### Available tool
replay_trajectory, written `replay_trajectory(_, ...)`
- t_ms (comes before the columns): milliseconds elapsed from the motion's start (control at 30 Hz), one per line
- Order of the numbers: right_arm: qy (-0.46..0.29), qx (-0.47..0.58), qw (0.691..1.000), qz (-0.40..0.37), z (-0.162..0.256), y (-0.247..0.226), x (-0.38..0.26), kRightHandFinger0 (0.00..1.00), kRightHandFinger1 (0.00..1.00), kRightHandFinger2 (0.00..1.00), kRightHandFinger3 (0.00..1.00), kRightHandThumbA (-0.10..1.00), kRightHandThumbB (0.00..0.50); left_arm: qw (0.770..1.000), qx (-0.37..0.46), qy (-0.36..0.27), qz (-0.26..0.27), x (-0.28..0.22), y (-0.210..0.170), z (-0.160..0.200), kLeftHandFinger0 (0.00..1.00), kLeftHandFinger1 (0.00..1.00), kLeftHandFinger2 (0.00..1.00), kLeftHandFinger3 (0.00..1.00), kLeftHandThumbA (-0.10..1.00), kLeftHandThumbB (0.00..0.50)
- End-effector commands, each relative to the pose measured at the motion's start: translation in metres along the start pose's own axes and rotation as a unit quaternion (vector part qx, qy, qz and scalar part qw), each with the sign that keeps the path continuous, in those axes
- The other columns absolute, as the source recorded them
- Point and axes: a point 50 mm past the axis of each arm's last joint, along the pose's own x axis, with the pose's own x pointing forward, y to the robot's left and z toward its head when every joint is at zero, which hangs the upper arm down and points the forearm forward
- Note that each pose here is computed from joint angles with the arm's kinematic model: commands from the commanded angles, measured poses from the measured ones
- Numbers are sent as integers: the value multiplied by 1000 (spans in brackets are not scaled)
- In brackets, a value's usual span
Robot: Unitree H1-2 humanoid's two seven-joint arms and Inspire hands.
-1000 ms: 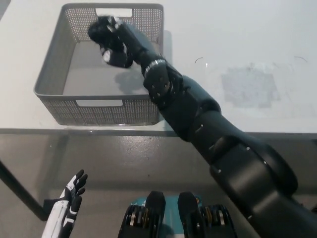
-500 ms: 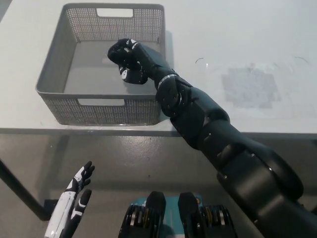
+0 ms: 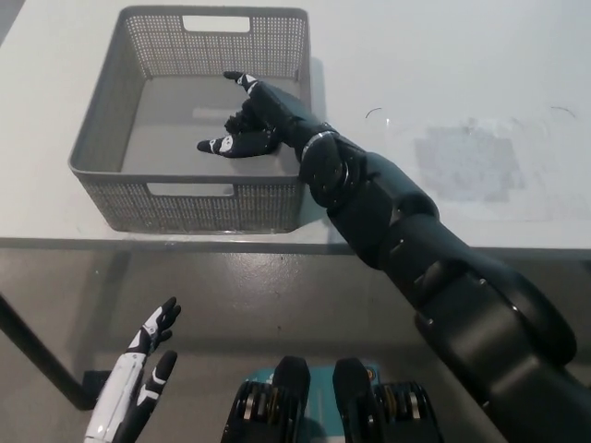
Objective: Use the right hand to pick up a webcam and put it into a container on the left side
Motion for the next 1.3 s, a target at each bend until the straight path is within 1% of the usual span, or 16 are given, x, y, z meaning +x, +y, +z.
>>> replay_trajectory(0,-85,28,995,-48,40,-58,8,1000,1000,1000,1000,1000,500,1000,19,-19,-9,3,6,9,1000,1000,1000,1000,1000,16)
replay_trajectory(167,-178,96,974,-100,87,-110,6,1000,1000,1000,1000,1000,500,999,21,-20,-13,6,7,10,1000,1000,1000,1000,1000,25)
replay_trajectory(200,-203,103,967,-114,102,-126,3,1000,1000,1000,1000,1000,478,1000,18,-20,-14,7,6,10,1000,1000,1000,1000,1000,21)
replay_trajectory(267,-249,143,949,-132,126,-155,-7,1000,1000,1000,1000,1000,491,1000,16,-20,-14,7,6,9,1000,1000,1000,1000,1000,14)
replay_trajectory(367,-297,165,928,-156,145,-188,-27,1000,1000,1000,1000,1000,457,1000,14,-16,-18,7,6,8,1000,1000,1000,1000,1000,11)
replay_trajectory(433,-327,176,910,-183,153,-211,-47,1000,1000,1000,1000,1000,466,999,22,-15,-21,7,7,9,1000,1000,1000,1000,1000,10)
replay_trajectory(567,-372,191,876,-241,140,-243,-99,1000,1000,1000,1000,1000,456,999,29,-15,-24,7,9,9,1000,1000,1000,1000,1000,7)
replay_trajectory(700,-386,205,859,-266,111,-246,-143,1000,1000,1000,1000,1000,463,999,20,-10,-24,4,9,7,1000,1000,1000,1000,1000,8)
replay_trajectory(733,-392,202,855,-273,102,-244,-154,1000,1000,1000,1000,1000,459,999,22,-11,-24,5,9,8,1000,1000,1000,1000,1000,4)
replay_trajectory(800,-400,207,845,-289,77,-227,-178,1000,1000,1000,1000,1000,480,999,22,-12,-24,3,10,6,1000,1000,1000,1000,1000,42)
replay_trajectory(900,-399,213,844,-289,36,-183,-221,1000,1000,1000,1000,1000,436,1000,3,-21,-21,1,11,3,1000,1000,1000,1000,1000,32)
replay_trajectory(967,-398,220,845,-283,20,-164,-239,1000,1000,1000,1000,1000,427,1000,-6,-18,-20,3,11,2,1000,1000,1000,1000,1000,46)
replay_trajectory(1067,-379,216,853,-287,-13,-121,-276,1000,1000,1000,1000,1000,453,1000,-19,-7,-16,6,12,-1,1000,1000,1000,1000,1000,48)
replay_trajectory(1133,-358,225,865,-271,-33,-92,-294,1000,1000,1000,1000,1000,437,1000,-24,-2,-12,8,11,-3,1000,1000,1000,1000,1000,59)
replay_trajectory(1200,-330,228,879,-259,-49,-62,-305,1000,1000,1000,1000,1000,407,1000,-30,1,-10,10,11,-5,1000,1000,1000,1000,1000,43)
replay_trajectory(1267,-298,245,889,-247,-65,-35,-310,1000,1000,1000,1000,1000,420,999,-39,2,-8,12,11,-3,1000,1000,1000,1000,1000,36)
